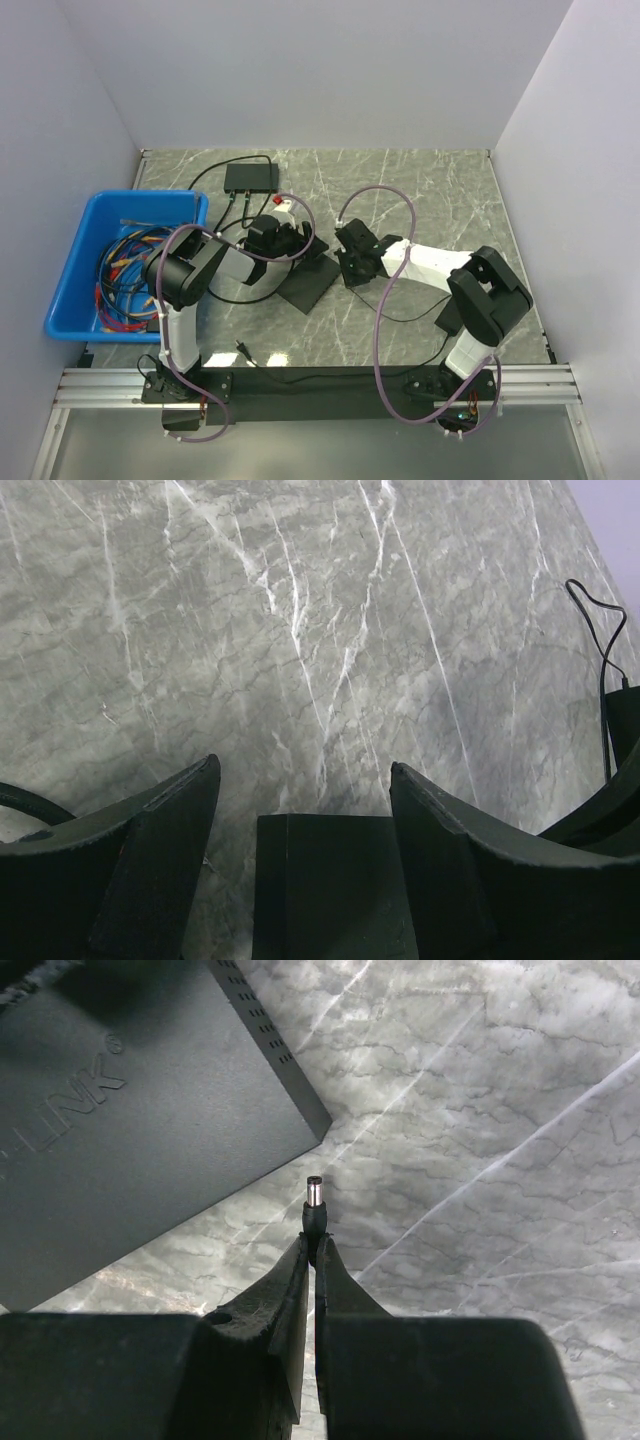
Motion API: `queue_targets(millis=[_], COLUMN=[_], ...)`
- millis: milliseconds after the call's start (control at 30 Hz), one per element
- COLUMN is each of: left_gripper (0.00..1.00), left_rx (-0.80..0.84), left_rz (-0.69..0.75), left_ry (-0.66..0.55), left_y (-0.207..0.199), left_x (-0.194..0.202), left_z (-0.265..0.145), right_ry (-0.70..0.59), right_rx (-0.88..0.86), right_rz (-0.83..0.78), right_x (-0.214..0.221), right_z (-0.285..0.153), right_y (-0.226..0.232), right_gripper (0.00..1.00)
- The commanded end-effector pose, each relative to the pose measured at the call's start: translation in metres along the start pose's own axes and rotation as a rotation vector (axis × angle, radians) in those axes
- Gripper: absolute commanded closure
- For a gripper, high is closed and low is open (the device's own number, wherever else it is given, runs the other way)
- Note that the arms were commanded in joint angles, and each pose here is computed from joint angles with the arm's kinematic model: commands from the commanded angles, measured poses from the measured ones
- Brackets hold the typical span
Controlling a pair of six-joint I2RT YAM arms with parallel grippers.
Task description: Insert the plug into the switch port
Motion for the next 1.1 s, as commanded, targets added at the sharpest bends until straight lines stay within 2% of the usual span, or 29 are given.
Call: queue_targets(millis=[0,667,1067], left_gripper=[0.25,0.27,0.28], left_rx=[0.020,0.038,0.053], left_rz=[0.008,0.023,0.028], left_ry=[0.033,0.058,0.070], left_y=[0.001,-0.002,-0.003], left_x=[0.013,0.017,0.018], left_z=[-0.002,-0.004,-0.003], right_ry=[-0.076,-0.088,-0.102], right_rx=[-0.027,0.051,0.019], right_rz=[-0.018,-0.026,-0.043], right_x=[-0.026,-0.033,-0.037], right_z=[-0.009,0.001,-0.003], right_y=[0.013,0.006,0.013], right_gripper=[1.00,1.00,1.00])
Point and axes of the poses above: each gripper's point midway between its finger pads, its own z axis out along the fingers, its own y axis along the line the jaws close on, x = y × z, the point moved 1 cm from there along -z, back along the fingers, and after that the axes turned 1 degree about -z, right-handed, at the moved point
